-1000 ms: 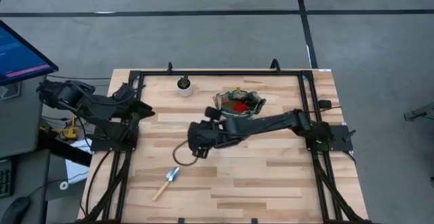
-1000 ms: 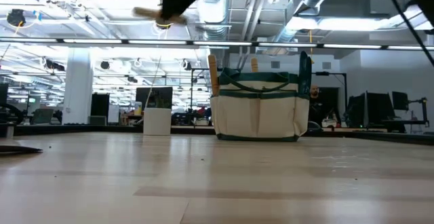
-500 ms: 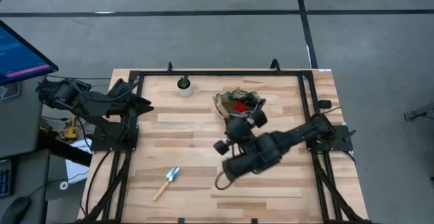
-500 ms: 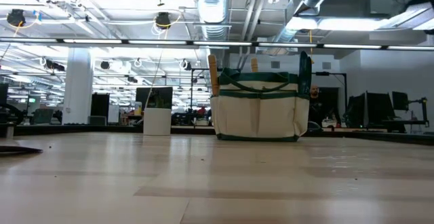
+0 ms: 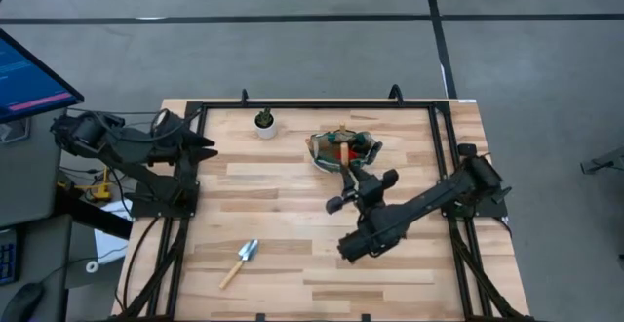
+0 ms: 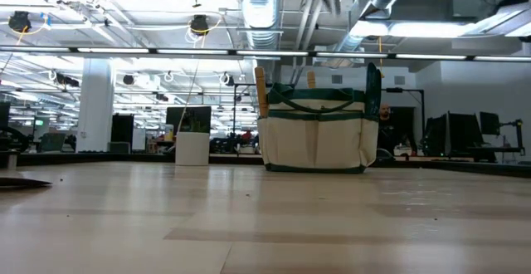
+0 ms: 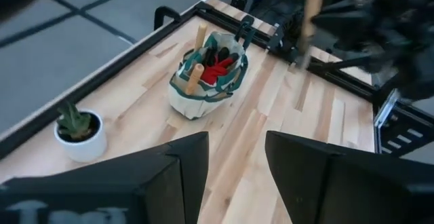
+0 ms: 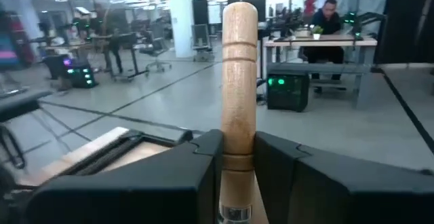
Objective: Pick & Place Garden tools in Gardening bag
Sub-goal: Put the brown trowel into the gardening bag
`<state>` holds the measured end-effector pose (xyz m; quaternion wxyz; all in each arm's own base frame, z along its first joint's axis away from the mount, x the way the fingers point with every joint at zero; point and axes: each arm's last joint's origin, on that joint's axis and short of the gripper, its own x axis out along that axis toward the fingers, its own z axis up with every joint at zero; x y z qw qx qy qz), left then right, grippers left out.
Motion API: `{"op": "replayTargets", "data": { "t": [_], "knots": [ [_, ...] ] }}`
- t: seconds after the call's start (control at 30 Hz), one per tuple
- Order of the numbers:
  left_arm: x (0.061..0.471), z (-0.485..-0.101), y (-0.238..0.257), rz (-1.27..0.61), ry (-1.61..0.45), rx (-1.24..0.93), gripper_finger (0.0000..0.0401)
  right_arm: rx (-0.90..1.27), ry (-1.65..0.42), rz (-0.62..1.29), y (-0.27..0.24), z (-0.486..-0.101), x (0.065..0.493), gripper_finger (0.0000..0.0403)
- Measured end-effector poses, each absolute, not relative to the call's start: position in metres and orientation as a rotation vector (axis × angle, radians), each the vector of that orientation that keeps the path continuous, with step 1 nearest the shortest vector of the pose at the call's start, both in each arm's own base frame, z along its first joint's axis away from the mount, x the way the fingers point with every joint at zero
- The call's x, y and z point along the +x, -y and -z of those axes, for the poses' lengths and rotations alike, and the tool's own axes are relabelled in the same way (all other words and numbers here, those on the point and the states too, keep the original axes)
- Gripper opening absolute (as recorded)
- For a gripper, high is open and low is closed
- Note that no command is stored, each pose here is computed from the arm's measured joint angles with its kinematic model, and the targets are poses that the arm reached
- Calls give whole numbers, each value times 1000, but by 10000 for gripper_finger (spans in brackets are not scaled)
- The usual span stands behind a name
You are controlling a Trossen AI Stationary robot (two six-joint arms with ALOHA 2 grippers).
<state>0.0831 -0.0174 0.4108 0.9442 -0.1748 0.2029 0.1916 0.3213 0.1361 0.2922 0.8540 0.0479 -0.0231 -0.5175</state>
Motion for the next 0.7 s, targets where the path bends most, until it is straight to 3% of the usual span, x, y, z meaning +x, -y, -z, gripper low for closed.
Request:
{"op": "replayTargets", "data": {
  "t": [0.33,0.7],
  "knots": [
    [65,-415,9,-361,-378,-241,136,73,52,1216,-89,-216,325,52],
    [56,-417,2,-447,-323,-176,136,-10,-7,1299,-59,-202,321,52]
  ]
}}
